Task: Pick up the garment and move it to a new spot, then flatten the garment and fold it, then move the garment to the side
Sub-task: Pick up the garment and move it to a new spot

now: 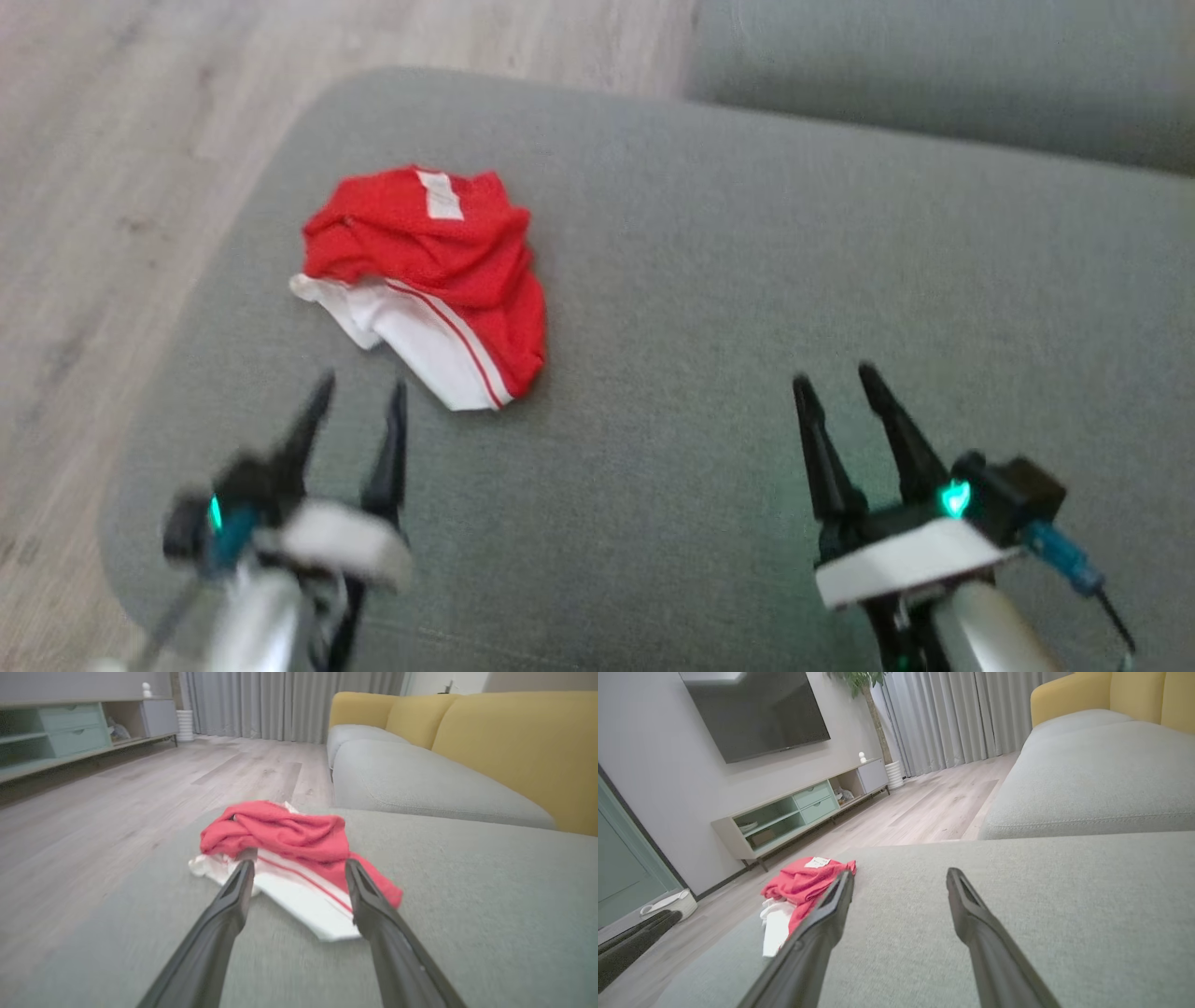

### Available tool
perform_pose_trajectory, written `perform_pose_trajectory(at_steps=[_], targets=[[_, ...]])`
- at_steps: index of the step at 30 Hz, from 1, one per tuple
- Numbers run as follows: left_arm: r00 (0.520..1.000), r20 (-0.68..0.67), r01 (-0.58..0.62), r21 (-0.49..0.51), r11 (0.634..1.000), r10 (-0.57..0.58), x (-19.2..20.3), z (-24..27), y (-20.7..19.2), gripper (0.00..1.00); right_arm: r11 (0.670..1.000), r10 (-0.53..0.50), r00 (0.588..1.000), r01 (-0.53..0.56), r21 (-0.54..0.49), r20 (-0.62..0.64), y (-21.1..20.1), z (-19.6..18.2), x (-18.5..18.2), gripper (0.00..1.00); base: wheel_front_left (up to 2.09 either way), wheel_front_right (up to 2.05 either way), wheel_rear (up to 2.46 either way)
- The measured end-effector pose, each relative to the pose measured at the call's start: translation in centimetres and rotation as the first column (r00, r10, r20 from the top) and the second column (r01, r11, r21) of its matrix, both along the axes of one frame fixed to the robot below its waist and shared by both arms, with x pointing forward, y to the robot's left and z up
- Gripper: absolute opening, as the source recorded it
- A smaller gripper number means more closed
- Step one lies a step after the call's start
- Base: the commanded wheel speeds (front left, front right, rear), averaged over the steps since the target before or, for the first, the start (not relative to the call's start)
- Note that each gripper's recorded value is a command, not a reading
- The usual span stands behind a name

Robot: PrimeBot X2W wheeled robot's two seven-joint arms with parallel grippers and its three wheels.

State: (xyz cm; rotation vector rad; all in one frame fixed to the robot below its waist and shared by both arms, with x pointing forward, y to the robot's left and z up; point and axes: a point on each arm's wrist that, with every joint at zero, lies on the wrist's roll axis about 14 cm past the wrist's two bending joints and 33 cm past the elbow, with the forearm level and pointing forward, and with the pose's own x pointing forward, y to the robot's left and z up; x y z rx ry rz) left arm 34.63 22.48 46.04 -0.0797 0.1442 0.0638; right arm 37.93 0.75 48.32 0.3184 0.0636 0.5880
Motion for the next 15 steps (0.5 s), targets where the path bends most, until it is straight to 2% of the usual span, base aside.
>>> perform_pose_trajectory(at_steps=[3, 8, 15], targets=[[0.997, -0.042, 0.062, 0.061, 0.996, -0.06, 4.3, 0.9, 0.4, 1.0, 1.0, -0.011, 1.0, 0.011, 0.016, 0.024, -0.1, 0.6, 1.7, 1.0, 0.0, 0.0, 0.0], [0.975, -0.188, 0.135, 0.08, 0.988, -0.118, 10.1, -0.3, 0.5, 1.0, 0.999, -0.04, 0.999, 0.039, 0.028, 0.025, -0.8, 0.0, 3.8, 1.0, 0.0, 0.0, 0.0], [0.889, -0.403, 0.267, 0.072, 0.961, -0.217, 14.3, -4.8, -1.1, 1.0, 0.994, -0.106, 0.994, 0.107, 0.028, -0.036, -2.9, -2.7, 5.8, 1.0, 0.0, 0.0, 0.0]])
